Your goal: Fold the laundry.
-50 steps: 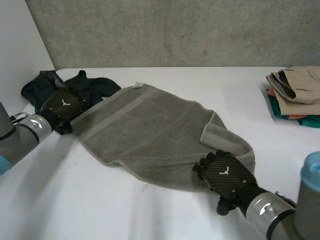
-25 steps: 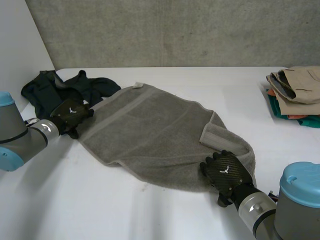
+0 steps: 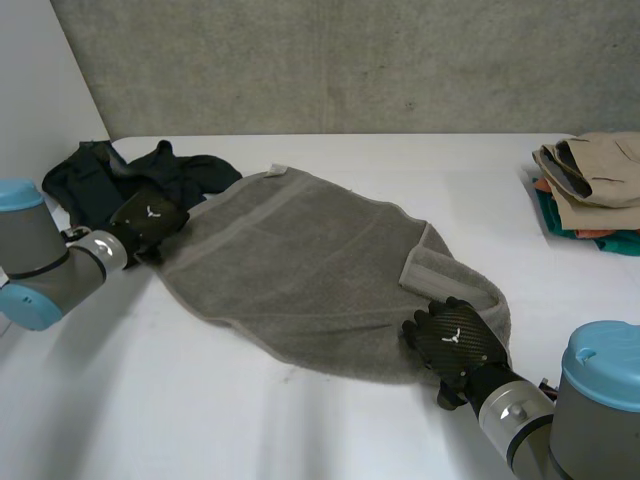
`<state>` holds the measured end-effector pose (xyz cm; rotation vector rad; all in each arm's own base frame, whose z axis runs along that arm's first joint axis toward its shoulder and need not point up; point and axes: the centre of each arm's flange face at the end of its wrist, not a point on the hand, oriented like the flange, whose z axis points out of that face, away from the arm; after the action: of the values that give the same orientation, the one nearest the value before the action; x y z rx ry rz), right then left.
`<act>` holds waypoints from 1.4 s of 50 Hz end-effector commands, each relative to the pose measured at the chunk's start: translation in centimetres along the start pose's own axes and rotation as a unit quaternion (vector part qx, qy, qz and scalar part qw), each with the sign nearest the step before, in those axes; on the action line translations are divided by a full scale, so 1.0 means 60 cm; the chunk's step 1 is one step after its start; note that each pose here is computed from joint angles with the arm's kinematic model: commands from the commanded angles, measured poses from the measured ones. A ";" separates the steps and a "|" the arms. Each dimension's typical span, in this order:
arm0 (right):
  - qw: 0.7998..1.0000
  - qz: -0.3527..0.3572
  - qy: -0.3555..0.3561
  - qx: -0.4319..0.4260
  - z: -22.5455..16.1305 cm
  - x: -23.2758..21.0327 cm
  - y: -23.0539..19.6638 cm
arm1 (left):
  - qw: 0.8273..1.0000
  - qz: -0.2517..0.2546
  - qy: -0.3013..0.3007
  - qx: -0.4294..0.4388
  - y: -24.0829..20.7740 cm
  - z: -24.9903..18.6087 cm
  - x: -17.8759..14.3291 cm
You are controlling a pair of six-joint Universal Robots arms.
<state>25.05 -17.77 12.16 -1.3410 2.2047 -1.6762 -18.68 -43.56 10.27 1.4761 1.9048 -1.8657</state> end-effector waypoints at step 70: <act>0.987 0.019 0.121 -0.099 0.185 0.299 -0.040 | 0.975 -0.204 -0.039 -0.079 -0.218 -0.210 0.104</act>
<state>20.60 -36.59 18.60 -1.2258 2.5483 -1.6105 -23.74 -25.21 19.37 1.1116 2.4503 -1.8376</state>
